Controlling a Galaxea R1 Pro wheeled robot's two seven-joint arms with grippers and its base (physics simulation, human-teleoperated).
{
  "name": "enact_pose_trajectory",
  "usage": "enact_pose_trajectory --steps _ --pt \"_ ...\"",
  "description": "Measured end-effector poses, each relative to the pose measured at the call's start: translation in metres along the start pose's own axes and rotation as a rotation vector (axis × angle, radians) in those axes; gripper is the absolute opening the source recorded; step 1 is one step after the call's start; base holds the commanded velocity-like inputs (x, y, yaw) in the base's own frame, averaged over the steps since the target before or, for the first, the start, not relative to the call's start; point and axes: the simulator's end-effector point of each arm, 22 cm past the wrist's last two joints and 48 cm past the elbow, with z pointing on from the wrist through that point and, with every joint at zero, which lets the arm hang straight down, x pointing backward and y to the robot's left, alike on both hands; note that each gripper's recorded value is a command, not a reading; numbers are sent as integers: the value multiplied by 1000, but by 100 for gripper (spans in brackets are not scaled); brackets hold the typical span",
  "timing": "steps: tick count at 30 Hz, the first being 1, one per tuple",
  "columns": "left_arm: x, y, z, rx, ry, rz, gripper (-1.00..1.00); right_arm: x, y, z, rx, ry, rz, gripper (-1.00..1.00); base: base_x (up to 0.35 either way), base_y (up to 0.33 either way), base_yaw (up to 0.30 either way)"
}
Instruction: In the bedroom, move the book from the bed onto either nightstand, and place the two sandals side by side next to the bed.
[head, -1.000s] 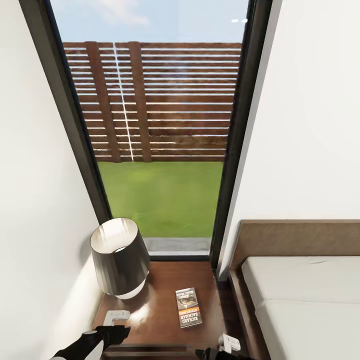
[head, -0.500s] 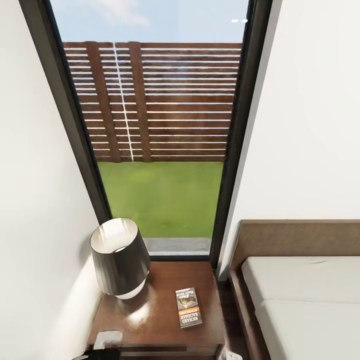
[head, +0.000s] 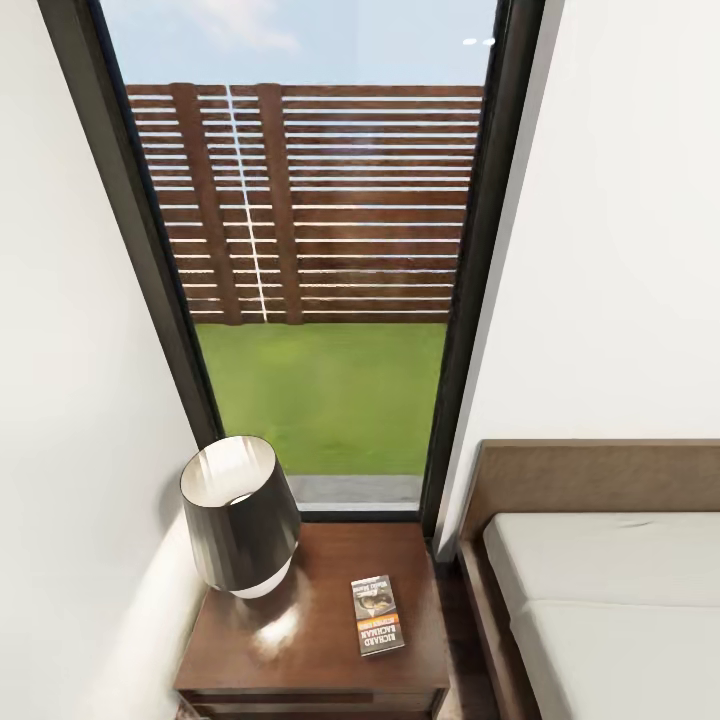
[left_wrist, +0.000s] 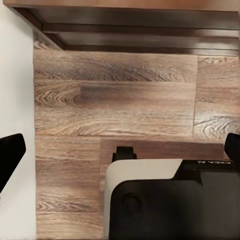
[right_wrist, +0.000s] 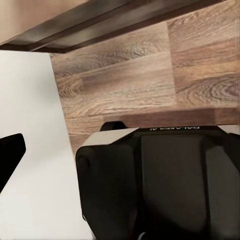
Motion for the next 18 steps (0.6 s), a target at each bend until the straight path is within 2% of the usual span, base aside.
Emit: enact_pose_trajectory --steps 14,18 --pt "26 7 -3 -24 13 2 100 20 -11 -3 15 21 13 100 0 0 0" --pt "36 9 -4 -26 23 2 100 28 -22 -6 30 29 18 100 0 0 0"
